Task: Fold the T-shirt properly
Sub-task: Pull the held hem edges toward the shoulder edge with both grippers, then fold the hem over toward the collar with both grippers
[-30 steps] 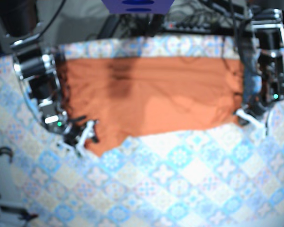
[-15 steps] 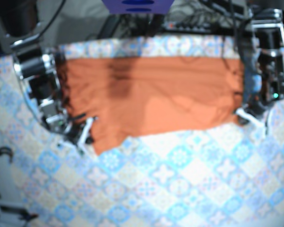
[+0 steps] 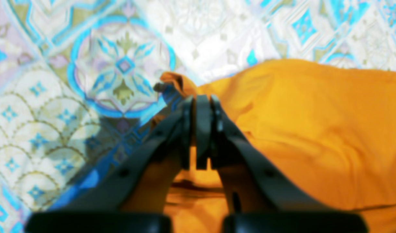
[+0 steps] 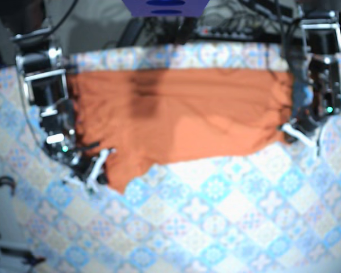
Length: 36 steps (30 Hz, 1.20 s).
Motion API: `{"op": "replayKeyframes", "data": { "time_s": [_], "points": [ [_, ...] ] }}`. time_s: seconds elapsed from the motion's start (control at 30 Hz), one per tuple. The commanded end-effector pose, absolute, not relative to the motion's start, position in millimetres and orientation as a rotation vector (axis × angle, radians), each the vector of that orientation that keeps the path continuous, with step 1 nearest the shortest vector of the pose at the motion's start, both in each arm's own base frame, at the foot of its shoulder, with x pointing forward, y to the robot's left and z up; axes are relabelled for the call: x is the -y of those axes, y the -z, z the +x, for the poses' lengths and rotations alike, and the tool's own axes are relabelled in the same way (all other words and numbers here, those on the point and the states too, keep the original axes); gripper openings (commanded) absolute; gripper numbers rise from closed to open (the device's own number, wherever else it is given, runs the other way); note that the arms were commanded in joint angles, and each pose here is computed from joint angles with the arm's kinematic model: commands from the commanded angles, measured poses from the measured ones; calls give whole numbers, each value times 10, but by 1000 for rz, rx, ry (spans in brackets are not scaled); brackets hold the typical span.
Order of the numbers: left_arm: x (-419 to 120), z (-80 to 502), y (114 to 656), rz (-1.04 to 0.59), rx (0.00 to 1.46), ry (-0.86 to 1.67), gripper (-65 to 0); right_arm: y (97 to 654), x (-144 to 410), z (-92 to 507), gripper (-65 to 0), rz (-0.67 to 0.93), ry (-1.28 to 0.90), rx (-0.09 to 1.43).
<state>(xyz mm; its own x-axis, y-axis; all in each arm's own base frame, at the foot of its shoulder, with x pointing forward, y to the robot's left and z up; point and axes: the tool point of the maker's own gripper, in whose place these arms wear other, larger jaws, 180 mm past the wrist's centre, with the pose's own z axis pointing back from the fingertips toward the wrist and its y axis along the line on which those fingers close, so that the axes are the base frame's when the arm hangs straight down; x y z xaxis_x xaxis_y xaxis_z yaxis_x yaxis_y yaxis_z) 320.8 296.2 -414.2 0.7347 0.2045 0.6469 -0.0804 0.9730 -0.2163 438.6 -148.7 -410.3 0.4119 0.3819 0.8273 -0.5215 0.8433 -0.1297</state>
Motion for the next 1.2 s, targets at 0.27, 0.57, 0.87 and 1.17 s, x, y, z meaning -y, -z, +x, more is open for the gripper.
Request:
{"op": "replayKeyframes", "data": {
  "time_s": [0.27, 0.57, 0.87, 1.17],
  "points": [
    [-2819, 3228, 3815, -184, 816, -49, -650, 3744, 1866, 4274, -650, 78, -525, 1096],
    [-2897, 3058, 3886, -170, 782, -13, -650, 3877, 2068, 3915, -650, 57, -481, 1076],
    [-3106, 3082, 3744, -119, 805, 44, -650, 3895, 2220, 3694, -650, 35, -441, 1077],
    [-3178, 3100, 3689, -99, 815, 56, -650, 3938, 2283, 3485, -650, 25, -430, 1064]
  ]
}}
